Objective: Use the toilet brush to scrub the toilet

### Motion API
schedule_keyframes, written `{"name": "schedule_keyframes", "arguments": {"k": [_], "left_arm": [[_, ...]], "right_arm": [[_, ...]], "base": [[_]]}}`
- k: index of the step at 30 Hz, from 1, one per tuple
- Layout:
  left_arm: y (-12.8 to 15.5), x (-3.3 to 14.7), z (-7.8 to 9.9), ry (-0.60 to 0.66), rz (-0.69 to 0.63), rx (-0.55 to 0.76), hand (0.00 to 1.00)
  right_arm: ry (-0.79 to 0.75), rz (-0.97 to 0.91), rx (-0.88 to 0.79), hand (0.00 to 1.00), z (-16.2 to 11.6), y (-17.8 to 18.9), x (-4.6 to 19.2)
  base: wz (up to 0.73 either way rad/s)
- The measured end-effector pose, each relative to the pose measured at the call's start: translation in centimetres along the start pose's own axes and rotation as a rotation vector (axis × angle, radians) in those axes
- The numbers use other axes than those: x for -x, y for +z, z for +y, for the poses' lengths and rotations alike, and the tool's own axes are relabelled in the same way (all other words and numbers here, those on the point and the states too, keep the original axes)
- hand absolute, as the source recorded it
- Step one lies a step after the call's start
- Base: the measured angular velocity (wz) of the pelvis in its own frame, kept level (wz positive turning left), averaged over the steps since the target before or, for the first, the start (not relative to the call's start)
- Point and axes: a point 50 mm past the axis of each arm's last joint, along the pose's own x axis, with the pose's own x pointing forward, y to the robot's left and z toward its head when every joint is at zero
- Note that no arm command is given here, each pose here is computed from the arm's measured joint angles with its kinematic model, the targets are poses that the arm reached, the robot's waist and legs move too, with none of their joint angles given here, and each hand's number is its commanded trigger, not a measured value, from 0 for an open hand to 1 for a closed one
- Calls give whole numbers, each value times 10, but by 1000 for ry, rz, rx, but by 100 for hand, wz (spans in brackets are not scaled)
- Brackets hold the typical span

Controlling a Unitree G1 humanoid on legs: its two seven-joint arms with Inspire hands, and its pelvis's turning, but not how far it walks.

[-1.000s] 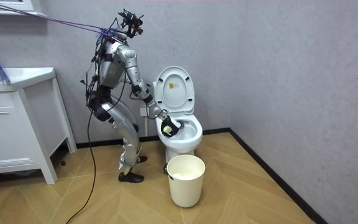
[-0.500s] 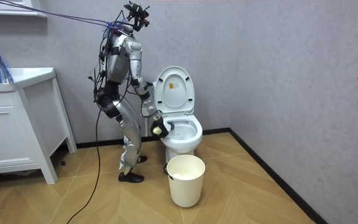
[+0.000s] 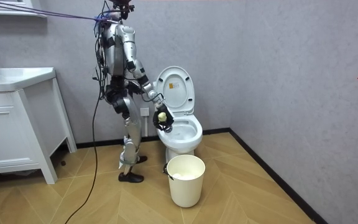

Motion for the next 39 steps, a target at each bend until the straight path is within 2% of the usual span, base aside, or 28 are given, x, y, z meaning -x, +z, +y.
{"name": "schedule_keyframes", "arguments": {"k": [3,8,12,16,18,21,26,32,33,34,35,39], "left_arm": [[-27,19,-12,-76,105,-23,0],[-60,44,-38,-172,319,30,0],[-77,60,-56,-250,474,100,0],[-87,68,-60,-240,582,213,0],[-93,73,-62,-211,648,294,0],[-104,82,-64,-196,726,339,0],[-111,91,-70,-204,815,379,0],[-107,84,-74,-215,848,406,0],[-106,84,-76,-222,852,408,0],[-105,84,-77,-226,854,409,0],[-104,84,-79,-230,857,411,0],[-104,84,-79,-243,870,411,0]], "right_arm": [[70,2,-57,100,24,-3,6],[176,-3,-184,100,58,0,18],[236,12,-375,100,81,8,28],[260,67,-592,100,96,5,34],[226,141,-782,100,102,-5,38],[189,260,-967,100,115,-19,45],[178,419,-1114,100,139,-30,58],[216,528,-1157,100,162,-24,70],[223,536,-1166,66,164,-21,71],[227,537,-1169,13,165,-20,72],[237,540,-1177,0,167,-18,73],[279,571,-1205,0,174,-12,77]], "base": [[3],[0],[-8],[-23],[-36],[-23],[-28],[-23],[-18],[-26],[-28],[-18]]}}
